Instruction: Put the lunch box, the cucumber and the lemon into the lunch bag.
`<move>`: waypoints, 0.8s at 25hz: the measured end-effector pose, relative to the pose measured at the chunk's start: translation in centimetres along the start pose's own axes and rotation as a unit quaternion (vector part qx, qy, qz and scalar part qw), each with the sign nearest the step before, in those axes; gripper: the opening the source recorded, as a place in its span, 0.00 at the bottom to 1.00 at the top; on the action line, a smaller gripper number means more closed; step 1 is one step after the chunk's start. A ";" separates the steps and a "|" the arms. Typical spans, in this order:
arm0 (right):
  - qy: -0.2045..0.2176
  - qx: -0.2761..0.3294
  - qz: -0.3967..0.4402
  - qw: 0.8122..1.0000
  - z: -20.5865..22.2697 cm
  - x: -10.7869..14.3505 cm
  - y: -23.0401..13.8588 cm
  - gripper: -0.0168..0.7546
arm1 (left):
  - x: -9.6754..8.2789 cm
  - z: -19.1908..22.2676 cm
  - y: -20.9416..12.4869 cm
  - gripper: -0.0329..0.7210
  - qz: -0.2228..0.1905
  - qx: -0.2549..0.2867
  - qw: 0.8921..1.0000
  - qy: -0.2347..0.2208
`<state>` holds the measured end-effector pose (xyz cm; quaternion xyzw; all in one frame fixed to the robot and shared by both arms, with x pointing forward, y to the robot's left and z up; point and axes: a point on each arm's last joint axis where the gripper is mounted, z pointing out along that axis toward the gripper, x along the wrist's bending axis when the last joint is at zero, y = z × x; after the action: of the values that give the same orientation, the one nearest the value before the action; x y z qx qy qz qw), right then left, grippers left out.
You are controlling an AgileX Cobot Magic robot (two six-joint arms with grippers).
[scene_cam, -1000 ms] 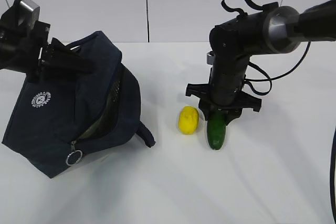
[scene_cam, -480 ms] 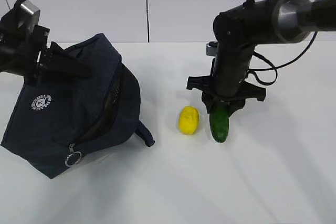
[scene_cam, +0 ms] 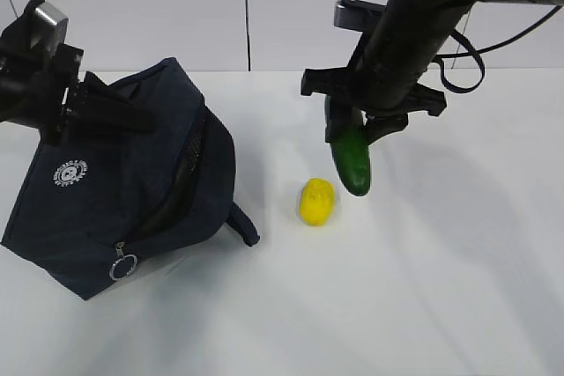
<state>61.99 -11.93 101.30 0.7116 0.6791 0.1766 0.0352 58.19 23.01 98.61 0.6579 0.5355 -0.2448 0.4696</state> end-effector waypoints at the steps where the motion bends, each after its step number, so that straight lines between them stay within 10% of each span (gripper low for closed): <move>1: 0.020 0.006 -0.019 1.000 -0.3 0.4 -0.1 0.45 | 0.0 0.0 0.0 0.04 0.000 0.000 1.000 0.000; 20: 0.333 0.023 -0.128 0.934 -2.3 5.8 -0.7 0.45 | -0.6 0.0 0.9 0.04 -0.026 -0.048 0.998 -0.032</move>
<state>60.77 -6.60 104.44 0.5198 0.7410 0.3817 -0.1870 58.83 22.80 99.40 0.6124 0.5483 -0.2518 0.5107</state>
